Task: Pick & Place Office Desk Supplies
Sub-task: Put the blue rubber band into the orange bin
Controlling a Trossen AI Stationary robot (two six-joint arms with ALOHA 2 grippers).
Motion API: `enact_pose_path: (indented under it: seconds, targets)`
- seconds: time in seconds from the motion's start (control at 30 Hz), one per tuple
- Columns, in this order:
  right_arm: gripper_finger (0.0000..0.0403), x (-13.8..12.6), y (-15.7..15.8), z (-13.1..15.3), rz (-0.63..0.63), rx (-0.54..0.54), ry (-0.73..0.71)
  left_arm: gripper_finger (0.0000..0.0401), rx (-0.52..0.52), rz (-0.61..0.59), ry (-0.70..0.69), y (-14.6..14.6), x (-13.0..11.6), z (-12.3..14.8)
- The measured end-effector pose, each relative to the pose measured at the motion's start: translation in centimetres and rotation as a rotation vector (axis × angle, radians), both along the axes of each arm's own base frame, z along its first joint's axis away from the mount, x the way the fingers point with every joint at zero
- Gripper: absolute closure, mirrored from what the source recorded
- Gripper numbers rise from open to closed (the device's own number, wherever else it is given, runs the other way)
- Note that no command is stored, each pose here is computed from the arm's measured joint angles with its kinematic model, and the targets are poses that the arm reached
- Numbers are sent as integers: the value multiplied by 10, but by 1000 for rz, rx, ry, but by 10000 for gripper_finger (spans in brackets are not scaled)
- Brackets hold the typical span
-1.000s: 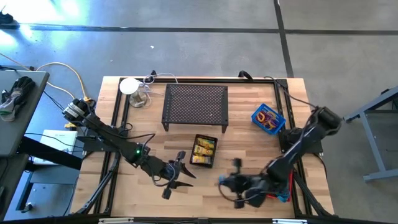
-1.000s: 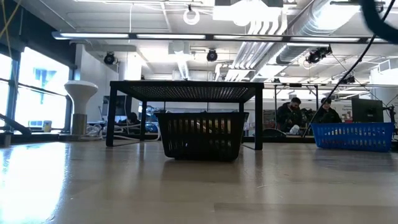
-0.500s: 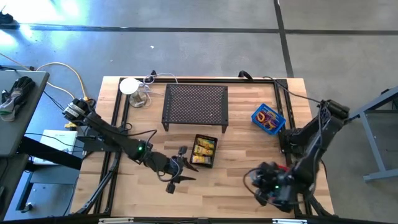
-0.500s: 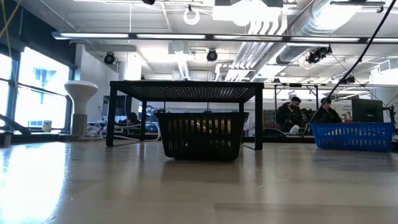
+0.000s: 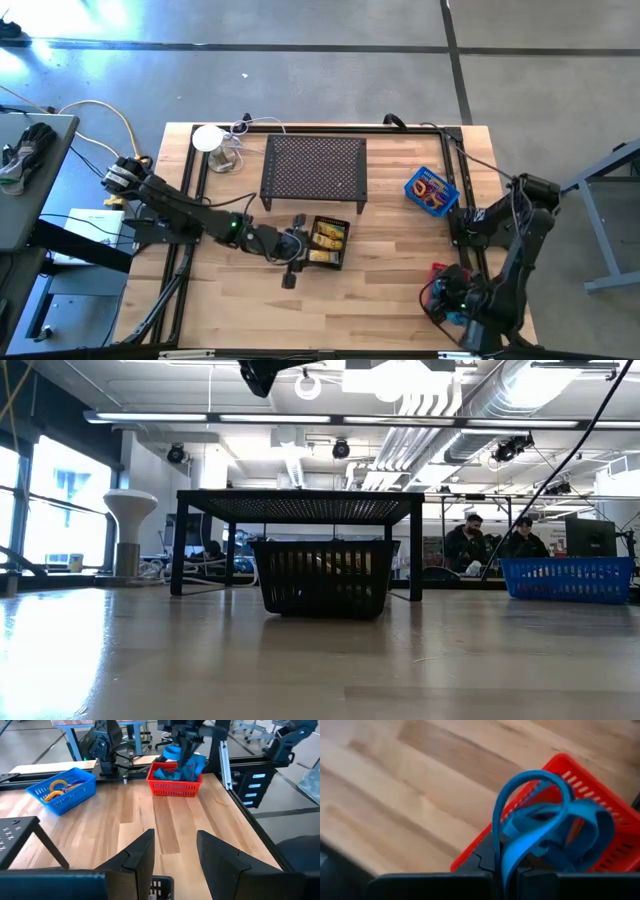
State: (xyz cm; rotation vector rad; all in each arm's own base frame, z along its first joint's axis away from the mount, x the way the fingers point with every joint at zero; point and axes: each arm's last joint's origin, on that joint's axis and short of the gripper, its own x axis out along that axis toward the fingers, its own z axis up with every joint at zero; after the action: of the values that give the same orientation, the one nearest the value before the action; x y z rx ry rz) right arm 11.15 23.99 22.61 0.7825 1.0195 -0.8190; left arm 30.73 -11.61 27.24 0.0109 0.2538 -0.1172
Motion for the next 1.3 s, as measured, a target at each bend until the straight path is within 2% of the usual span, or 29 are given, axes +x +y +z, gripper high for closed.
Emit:
enact_pose_path:
  seconds: [0.37,0.47,0.67,0.9,1.03,1.2,1.3]
  targets:
    - [401,14,-11,-29,-100,-254,231,260,59,1,19,5,1,-2]
    - [401,15,-9,-36,-106,-282,262,260,84,-5,22,5,1,-3]
    - [401,17,0,-43,-155,-106,403,260,94,0,38,8,1,-5]
    - [401,26,3,-45,-186,9,450,260,90,8,39,10,2,-5]
    - [401,35,-2,-51,-189,48,466,260,74,12,47,10,2,-5]
    - [401,38,-13,-76,-174,109,490,260,42,24,71,10,1,-7]
    - [401,37,-20,-84,-152,92,492,260,45,24,80,10,1,-8]
